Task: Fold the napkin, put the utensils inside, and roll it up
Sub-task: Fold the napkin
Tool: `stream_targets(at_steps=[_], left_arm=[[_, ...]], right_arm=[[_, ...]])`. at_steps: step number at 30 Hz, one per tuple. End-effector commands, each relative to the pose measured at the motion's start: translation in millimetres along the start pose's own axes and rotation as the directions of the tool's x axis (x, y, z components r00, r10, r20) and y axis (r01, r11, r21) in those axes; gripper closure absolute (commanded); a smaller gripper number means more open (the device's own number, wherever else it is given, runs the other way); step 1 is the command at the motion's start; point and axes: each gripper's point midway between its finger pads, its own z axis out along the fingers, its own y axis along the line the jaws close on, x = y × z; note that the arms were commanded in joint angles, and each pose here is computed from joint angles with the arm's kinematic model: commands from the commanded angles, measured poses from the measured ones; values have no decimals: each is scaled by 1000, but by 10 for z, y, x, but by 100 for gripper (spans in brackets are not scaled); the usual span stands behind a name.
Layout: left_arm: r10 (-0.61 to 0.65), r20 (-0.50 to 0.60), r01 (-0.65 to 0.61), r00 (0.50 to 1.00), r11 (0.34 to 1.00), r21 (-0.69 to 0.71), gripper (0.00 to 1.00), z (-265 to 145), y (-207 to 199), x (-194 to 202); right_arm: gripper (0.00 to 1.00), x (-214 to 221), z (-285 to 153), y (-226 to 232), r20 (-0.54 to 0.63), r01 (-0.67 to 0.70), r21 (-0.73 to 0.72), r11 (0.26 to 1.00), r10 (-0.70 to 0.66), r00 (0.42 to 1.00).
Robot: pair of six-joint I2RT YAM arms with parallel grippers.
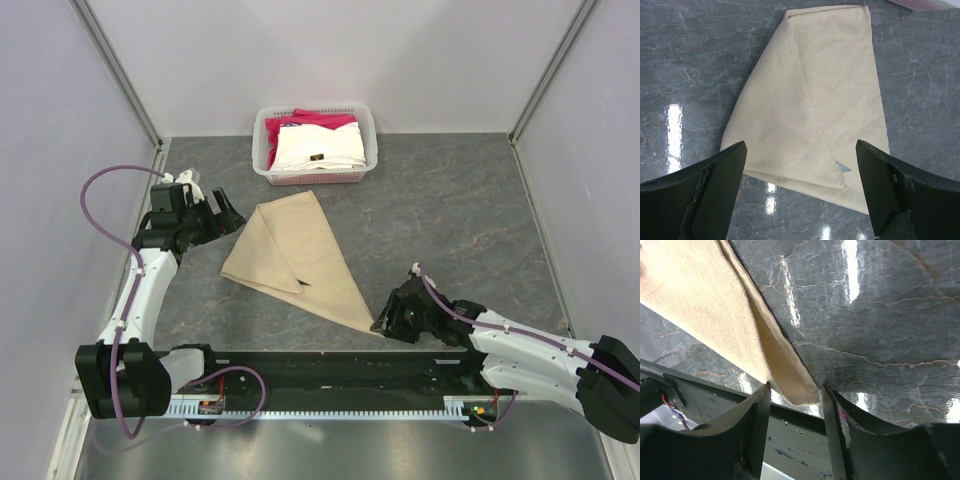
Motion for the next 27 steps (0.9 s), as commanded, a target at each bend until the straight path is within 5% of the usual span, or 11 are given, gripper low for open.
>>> stream_targets(at_steps=[1, 8, 19, 27], left_arm=[[37, 39, -38, 999, 999, 36, 3, -47, -65, -79], [36, 40, -38, 999, 998, 51, 3, -56, -95, -81], [33, 42, -35, 999, 998, 56, 3, -53, -101, -89], [29, 35, -31, 999, 998, 57, 3, -44, -99, -73]], right_arm=[[48, 31, 47, -108, -10, -1, 50, 999, 2, 1000], [60, -1, 37, -179, 5, 16, 90, 996, -16, 1000], [63, -70, 72, -114, -32, 174, 135, 976, -171, 985], [74, -130, 90, -117, -39, 239, 169, 956, -236, 971]])
